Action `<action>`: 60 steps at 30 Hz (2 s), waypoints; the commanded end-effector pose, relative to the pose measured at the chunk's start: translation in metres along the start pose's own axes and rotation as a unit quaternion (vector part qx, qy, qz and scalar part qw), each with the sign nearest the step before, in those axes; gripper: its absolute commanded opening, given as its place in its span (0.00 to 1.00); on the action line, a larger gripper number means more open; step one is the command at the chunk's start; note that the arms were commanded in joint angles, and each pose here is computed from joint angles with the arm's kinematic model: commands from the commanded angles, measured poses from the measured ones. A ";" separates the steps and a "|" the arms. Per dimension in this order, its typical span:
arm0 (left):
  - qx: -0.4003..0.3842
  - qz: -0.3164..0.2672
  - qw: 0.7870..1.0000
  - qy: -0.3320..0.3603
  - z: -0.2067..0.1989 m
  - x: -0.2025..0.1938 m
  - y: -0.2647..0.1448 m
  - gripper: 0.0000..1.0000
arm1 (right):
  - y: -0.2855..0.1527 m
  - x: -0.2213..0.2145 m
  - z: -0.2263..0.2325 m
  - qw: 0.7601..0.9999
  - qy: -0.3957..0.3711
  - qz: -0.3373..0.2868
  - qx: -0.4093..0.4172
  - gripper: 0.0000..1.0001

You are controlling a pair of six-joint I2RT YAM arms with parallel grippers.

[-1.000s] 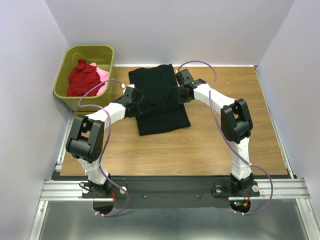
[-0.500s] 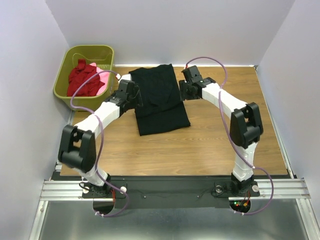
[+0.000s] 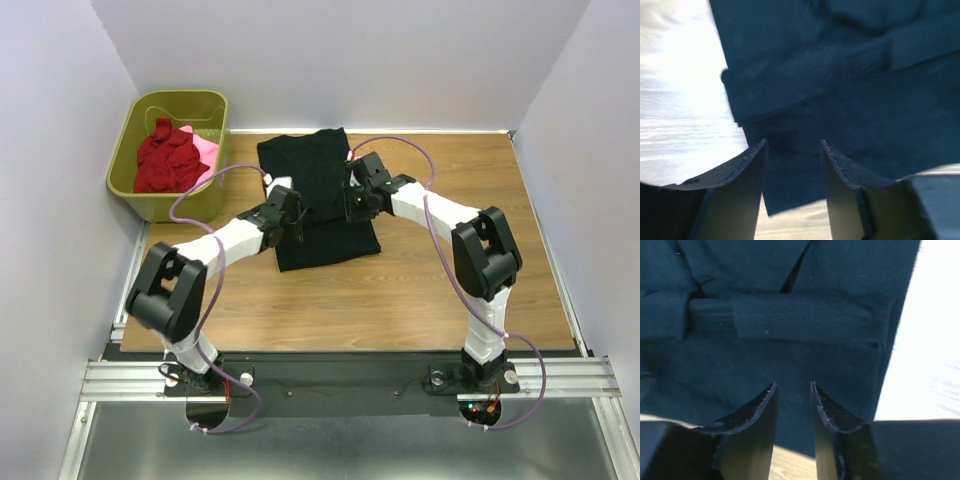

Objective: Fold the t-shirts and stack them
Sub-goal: Fold the tshirt

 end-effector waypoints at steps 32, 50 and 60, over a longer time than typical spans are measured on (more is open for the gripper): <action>0.138 -0.136 0.979 0.058 -0.003 0.138 0.069 0.59 | 0.044 0.126 -0.022 0.988 0.038 -0.145 -0.035 0.38; -0.139 -0.027 0.988 -0.055 -0.030 0.025 -0.041 0.65 | -0.038 0.011 0.034 0.959 0.062 -0.025 0.274 0.57; -0.113 0.088 0.988 -0.062 -0.021 -0.036 0.003 0.52 | -0.007 -0.066 0.004 0.928 0.140 0.078 0.335 0.52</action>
Point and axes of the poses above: each gripper's point midway between its finger pads, its own y axis out along the fingers, its own z axis along the line the jaws close on, x = y × z, the point moved 3 cm from there along -y, back along the fingers, and after that the axes turned 1 degree about -y, right-handed, at the moved point
